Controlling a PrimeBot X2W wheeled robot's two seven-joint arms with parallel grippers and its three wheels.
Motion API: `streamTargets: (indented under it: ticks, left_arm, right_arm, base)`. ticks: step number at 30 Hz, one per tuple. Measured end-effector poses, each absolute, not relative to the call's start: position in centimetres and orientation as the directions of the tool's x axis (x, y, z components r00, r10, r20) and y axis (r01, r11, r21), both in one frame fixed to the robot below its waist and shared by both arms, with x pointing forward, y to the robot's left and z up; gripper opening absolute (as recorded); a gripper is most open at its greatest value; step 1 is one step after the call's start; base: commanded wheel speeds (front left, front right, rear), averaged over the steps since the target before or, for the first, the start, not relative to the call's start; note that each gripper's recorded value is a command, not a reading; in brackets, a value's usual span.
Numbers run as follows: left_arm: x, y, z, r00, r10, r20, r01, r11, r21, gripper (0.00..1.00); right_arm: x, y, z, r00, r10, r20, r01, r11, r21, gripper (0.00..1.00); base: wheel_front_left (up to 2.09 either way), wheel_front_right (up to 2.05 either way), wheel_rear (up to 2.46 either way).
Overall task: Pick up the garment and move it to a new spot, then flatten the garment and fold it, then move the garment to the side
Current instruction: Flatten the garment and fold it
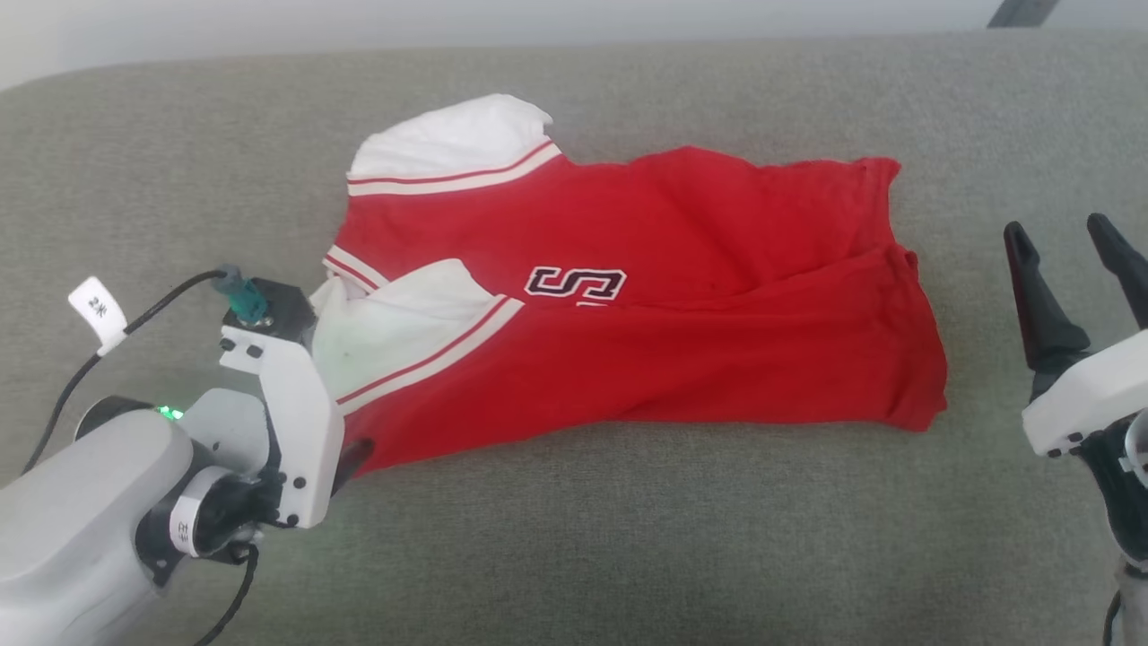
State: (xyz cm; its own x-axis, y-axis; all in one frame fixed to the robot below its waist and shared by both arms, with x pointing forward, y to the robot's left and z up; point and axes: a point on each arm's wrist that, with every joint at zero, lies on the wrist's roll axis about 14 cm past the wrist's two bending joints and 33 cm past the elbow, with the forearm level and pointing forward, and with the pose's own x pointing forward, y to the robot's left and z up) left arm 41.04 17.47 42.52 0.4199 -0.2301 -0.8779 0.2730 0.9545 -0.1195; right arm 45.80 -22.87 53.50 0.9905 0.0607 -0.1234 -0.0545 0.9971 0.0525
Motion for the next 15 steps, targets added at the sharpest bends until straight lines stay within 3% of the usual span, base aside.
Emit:
streamTargets:
  ticks: [13,14,15]
  left_arm:
    - [42.3,17.8,37.1,0.365,-0.224,-0.904,0.184,0.969,-0.165,1.00]
    - [42.3,17.9,36.9,0.361,-0.226,-0.905,0.182,0.969,-0.169,0.69]
    - [42.3,17.9,36.7,0.357,-0.229,-0.905,0.183,0.968,-0.173,0.29]
  right_arm:
    - [44.3,-23.0,47.0,0.922,0.075,-0.381,-0.040,0.994,0.099,1.00]
    - [44.1,-22.8,46.3,0.907,0.086,-0.413,-0.045,0.993,0.108,1.00]
    - [43.9,-22.6,45.6,0.891,0.099,-0.444,-0.051,0.992,0.119,1.00]
  base:
    - [0.00,0.00,0.00]
    - [0.00,0.00,0.00]
    - [0.00,0.00,0.00]
